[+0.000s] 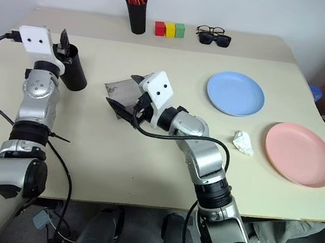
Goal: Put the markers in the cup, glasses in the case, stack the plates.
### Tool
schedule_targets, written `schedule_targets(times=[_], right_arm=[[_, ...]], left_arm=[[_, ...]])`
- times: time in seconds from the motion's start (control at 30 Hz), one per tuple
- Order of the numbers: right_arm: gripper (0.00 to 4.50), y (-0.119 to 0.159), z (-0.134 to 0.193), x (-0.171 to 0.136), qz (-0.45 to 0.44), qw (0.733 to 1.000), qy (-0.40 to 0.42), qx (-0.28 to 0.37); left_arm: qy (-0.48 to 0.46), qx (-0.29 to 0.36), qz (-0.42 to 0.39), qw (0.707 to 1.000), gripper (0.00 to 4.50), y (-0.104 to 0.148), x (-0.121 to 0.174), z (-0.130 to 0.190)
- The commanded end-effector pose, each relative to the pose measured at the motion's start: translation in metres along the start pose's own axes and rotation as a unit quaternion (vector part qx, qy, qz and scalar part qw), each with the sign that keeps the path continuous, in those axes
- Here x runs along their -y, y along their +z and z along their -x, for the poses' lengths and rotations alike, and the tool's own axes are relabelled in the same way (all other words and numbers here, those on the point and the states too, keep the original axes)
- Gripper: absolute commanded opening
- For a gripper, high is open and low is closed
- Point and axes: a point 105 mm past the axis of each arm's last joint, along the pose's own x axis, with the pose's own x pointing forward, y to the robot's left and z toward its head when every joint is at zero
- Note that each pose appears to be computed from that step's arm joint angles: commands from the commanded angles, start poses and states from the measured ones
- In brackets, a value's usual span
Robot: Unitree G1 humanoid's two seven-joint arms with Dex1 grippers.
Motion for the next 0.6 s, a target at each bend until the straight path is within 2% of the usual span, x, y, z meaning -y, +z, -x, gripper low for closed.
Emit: schedule_targets(times=[0.03,0.1,0.17,0.23,0.33,0.4,0.53,0.6], right_arm=[[4.50,0.016,0.001,-0.002,0.018,1.000,0.005,0.025],[4.50,0.016,0.005,0.001,0.022,1.000,0.000,0.022],[4.50,0.016,0.011,0.007,0.029,0.999,-0.007,0.016],[4.50,0.014,0.019,0.016,0.046,0.999,-0.015,0.001],[4.50,0.005,0.040,0.027,0.082,0.996,-0.012,-0.038],[4.50,0.000,0.053,0.030,0.100,0.993,0.001,-0.064],[4.50,-0.012,0.082,0.037,0.119,0.986,0.024,-0.118],[4.50,-0.016,0.090,0.046,0.126,0.983,0.010,-0.134]], left_arm=[[-0.002,0.057,0.023,0.998,2.89,0.032,-0.001,-0.004],[-0.070,0.091,0.043,0.993,2.89,0.053,0.018,-0.001],[-0.168,0.096,0.058,0.979,2.89,0.066,0.044,0.008],[-0.282,0.066,0.060,0.955,3.44,0.065,0.070,0.024],[-0.435,-0.045,0.024,0.899,4.41,0.039,0.104,0.061],[-0.483,-0.118,-0.002,0.868,4.41,0.018,0.115,0.080],[-0.547,-0.213,-0.029,0.809,4.41,-0.012,0.133,0.112],[-0.535,-0.246,-0.041,0.807,4.41,-0.025,0.136,0.112]])
